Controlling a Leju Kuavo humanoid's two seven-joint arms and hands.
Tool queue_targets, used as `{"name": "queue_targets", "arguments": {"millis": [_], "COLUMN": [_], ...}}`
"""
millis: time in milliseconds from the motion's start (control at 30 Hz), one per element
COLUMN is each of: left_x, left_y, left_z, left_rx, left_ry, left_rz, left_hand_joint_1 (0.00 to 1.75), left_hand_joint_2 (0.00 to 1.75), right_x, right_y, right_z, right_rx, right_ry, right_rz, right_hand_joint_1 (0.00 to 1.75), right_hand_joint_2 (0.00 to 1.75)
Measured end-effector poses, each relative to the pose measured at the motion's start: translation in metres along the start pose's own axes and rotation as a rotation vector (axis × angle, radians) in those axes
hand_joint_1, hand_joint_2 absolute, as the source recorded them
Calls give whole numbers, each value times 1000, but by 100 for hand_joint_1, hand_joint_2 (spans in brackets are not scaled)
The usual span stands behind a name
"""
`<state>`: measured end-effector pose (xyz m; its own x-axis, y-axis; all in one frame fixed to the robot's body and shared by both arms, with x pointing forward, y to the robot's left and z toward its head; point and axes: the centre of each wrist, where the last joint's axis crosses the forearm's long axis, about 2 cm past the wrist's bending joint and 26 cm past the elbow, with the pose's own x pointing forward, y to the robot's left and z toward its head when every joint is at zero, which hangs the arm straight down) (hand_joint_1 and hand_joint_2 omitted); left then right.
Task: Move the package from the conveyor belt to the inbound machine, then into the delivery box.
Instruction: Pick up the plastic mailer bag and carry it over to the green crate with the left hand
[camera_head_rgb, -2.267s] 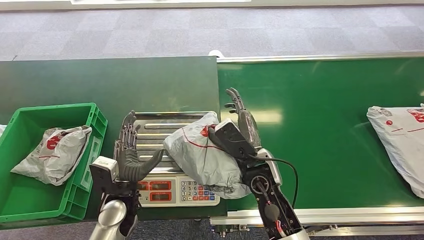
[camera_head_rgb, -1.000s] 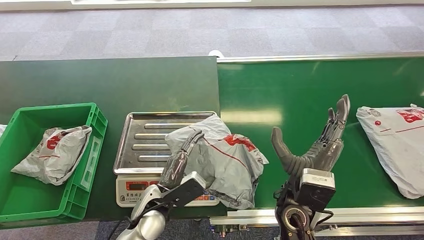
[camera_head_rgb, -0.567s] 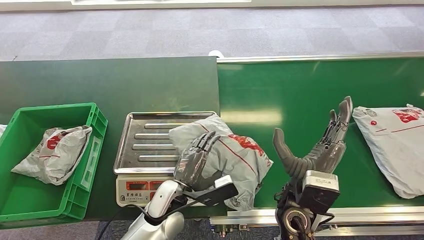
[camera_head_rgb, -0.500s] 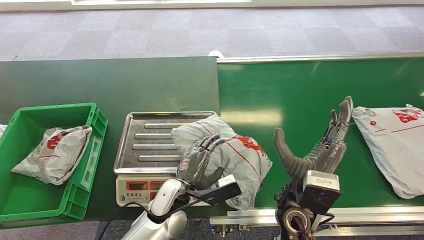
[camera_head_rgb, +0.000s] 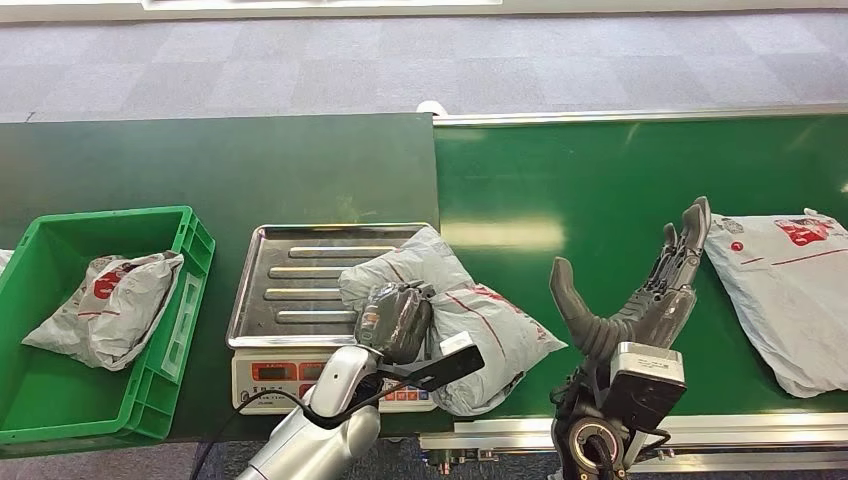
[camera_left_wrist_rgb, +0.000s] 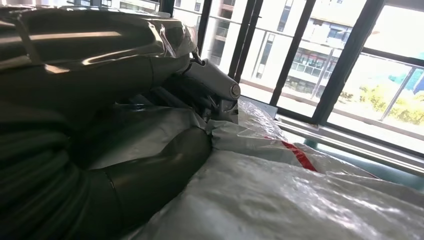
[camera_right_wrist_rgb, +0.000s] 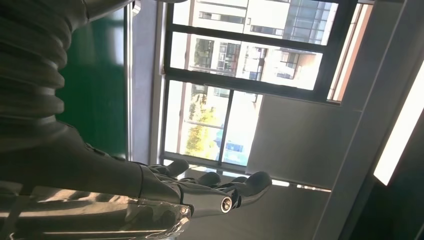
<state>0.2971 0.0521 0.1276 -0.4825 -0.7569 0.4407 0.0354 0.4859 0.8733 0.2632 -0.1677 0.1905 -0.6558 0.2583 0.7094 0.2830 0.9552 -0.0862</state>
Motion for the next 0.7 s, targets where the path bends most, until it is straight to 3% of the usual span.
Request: {"name": "queue_targets", "arguments": {"millis": [267,400,567,700], "left_x": [-4,-7,-17,-33], "left_y": [1,2,28,69], "left_z": [0,7,17,27], "left_rx": [26,110,402,674], "left_ry": [18,0,-30,-110], "left_rz": [23,148,365,322], "left_hand_joint_1": [175,175,175,175], "left_hand_joint_2": [175,175,175,175], "right_x": [0,0,-2,-11], "right_y": [-1,-1,-2,-5], "right_z": [2,3,8,18], "right_rx": [-5,-10,-1,18], "right_ry": [4,8,38,112], "right_rz": [3,4,8,1], "right_hand_joint_1": [0,0,0,0], "right_hand_joint_2": [175,175,175,175]}}
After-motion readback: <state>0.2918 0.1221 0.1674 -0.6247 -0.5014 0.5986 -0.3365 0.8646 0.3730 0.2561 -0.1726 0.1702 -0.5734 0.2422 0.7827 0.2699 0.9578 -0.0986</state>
